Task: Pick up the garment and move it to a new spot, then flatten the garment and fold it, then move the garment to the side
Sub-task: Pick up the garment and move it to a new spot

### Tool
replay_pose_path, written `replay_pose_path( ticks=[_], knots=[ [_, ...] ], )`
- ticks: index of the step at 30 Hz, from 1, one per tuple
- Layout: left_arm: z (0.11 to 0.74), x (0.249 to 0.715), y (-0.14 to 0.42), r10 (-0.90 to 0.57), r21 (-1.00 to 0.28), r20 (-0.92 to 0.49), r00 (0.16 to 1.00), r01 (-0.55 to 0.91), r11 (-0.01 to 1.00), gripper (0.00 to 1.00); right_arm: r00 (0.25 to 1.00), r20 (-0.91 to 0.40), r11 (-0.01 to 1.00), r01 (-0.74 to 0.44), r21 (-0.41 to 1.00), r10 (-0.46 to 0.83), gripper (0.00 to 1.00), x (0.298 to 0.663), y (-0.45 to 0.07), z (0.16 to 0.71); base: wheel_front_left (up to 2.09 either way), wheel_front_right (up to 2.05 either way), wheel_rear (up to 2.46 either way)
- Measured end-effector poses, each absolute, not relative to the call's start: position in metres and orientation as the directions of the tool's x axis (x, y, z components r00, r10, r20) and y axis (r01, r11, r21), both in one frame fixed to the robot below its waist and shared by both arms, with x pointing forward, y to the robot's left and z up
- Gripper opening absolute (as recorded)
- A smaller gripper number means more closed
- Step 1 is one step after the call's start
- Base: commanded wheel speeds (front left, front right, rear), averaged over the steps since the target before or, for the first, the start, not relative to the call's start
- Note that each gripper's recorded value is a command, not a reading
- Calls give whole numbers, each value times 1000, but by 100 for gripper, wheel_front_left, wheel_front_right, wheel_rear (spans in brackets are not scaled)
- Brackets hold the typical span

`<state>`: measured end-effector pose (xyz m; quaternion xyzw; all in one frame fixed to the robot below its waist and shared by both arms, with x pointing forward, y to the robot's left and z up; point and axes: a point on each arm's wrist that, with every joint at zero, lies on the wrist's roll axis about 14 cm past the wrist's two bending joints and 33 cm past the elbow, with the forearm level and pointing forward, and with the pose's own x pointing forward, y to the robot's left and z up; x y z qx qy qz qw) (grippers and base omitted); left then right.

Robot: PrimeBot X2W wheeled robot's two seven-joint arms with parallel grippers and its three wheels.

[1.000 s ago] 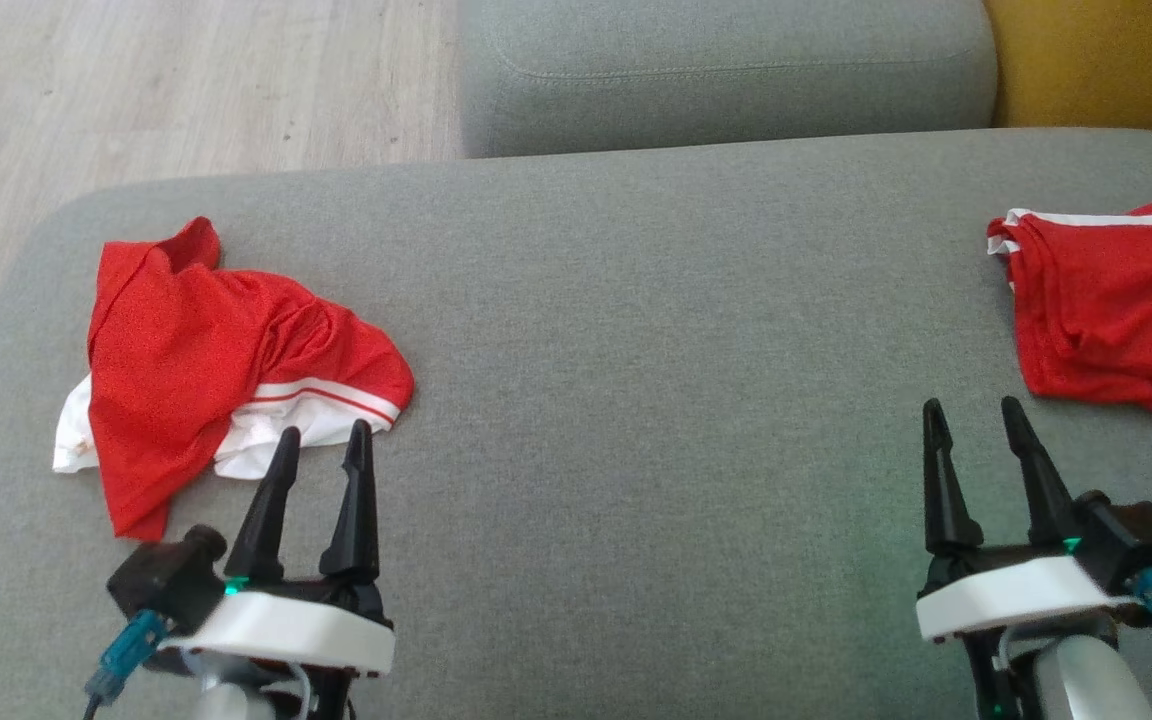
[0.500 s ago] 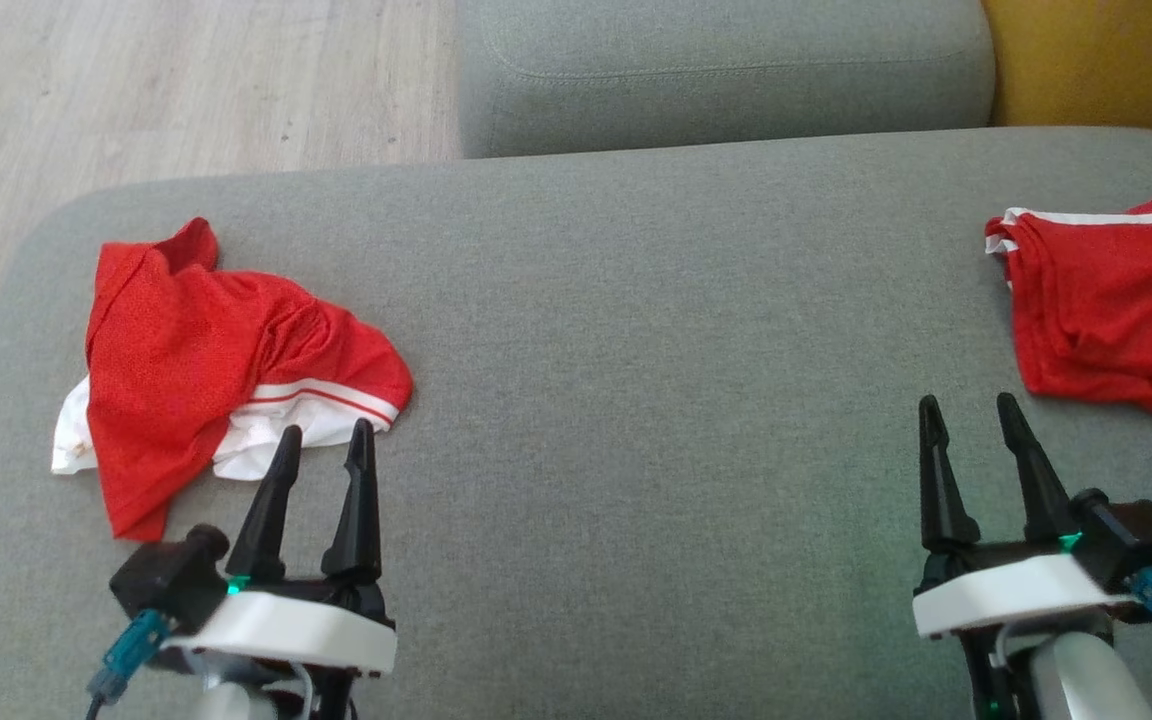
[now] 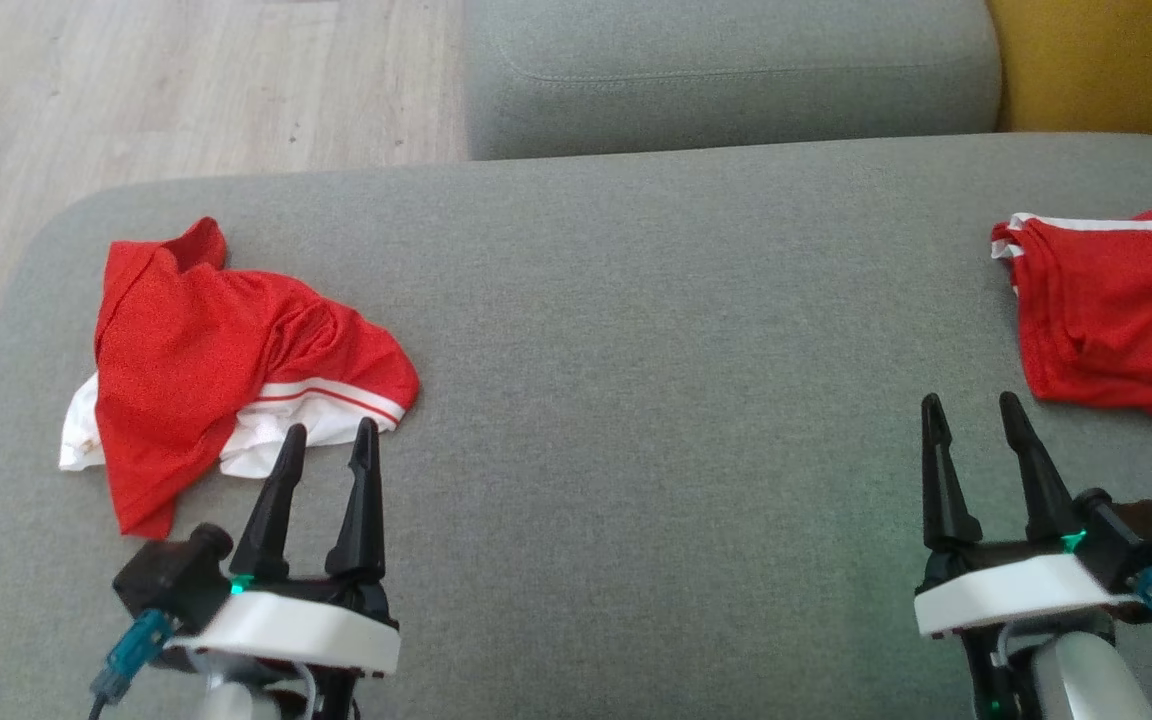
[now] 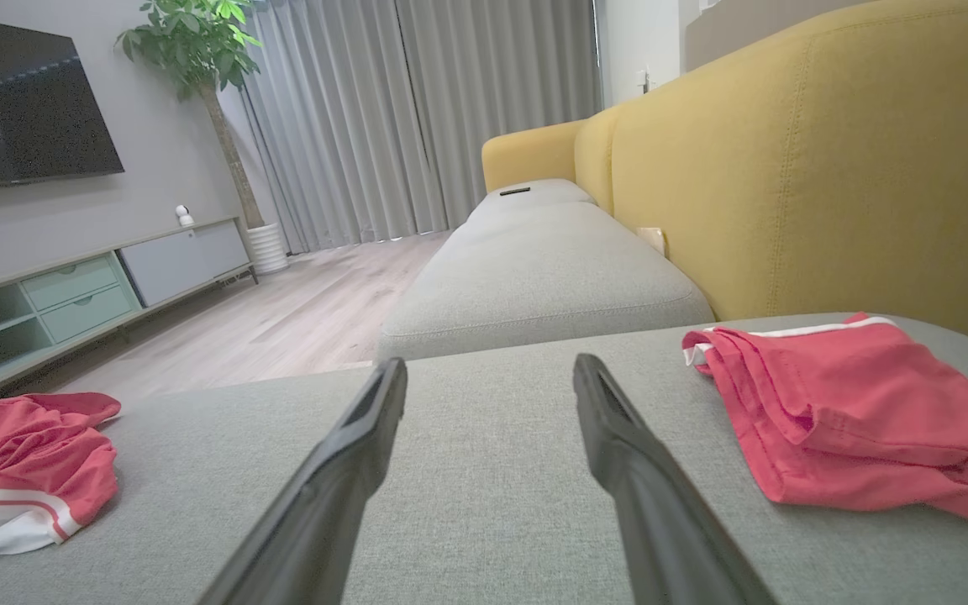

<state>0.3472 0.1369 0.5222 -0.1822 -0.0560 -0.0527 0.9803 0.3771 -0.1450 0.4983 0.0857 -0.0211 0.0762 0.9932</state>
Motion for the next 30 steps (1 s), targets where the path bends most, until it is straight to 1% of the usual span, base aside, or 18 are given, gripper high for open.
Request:
replay_pose_path(
  ticks=[6,13,20,30],
  knots=[
    [524,343,142,-66,-351,134,989,109,930,100,984,62,970,-176,166,168,100,379,-138,500,0,0,0],
    [524,334,164,6,-350,134,991,42,936,100,966,65,950,-259,172,251,100,384,-108,501,0,0,0],
    [522,319,195,106,-339,128,986,-57,939,100,930,61,911,-366,187,362,100,387,-68,500,0,0,0],
    [522,291,241,257,-321,132,957,-204,925,100,862,56,839,-504,205,504,100,384,-13,499,0,0,0]
  ],
)
